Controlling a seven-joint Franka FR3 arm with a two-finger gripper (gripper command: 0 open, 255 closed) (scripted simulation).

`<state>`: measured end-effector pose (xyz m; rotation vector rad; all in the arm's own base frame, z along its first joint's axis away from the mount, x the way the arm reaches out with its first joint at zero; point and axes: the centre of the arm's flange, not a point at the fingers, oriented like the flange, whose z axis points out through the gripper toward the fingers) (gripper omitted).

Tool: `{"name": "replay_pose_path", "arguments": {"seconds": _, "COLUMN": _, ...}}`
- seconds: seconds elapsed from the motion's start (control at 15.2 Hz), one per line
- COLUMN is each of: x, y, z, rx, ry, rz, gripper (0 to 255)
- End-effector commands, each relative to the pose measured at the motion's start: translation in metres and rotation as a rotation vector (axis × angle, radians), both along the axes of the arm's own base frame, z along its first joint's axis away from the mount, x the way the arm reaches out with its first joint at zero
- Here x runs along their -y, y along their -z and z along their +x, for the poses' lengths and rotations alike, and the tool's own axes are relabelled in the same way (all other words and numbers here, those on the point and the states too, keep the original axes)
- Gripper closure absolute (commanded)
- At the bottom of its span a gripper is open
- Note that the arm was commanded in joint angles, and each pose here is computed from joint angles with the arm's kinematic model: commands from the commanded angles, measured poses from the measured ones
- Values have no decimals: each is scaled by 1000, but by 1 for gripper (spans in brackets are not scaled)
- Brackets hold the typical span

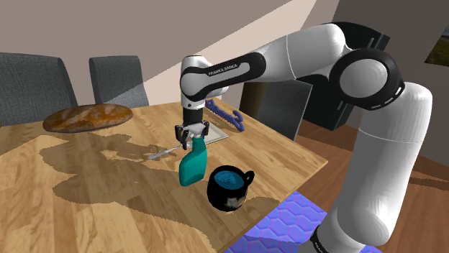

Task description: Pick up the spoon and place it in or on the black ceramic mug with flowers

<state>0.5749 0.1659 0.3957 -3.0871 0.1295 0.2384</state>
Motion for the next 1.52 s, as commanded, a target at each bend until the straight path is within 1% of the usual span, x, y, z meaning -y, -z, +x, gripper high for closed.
{"name": "replay_pose_path", "arguments": {"seconds": 0.0, "x": 0, "y": -10, "z": 0, "rx": 0, "ry": 0, "rz": 0, "gripper": 255}}
{"name": "replay_pose_path", "arguments": {"seconds": 1.25, "x": 0, "y": -109, "z": 0, "rx": 0, "ry": 0, "rz": 0, "gripper": 255}}
{"name": "replay_pose_path", "arguments": {"seconds": 1.45, "x": 11, "y": -110, "z": -38, "rx": 0, "ry": 0, "rz": 0, "gripper": 255}}
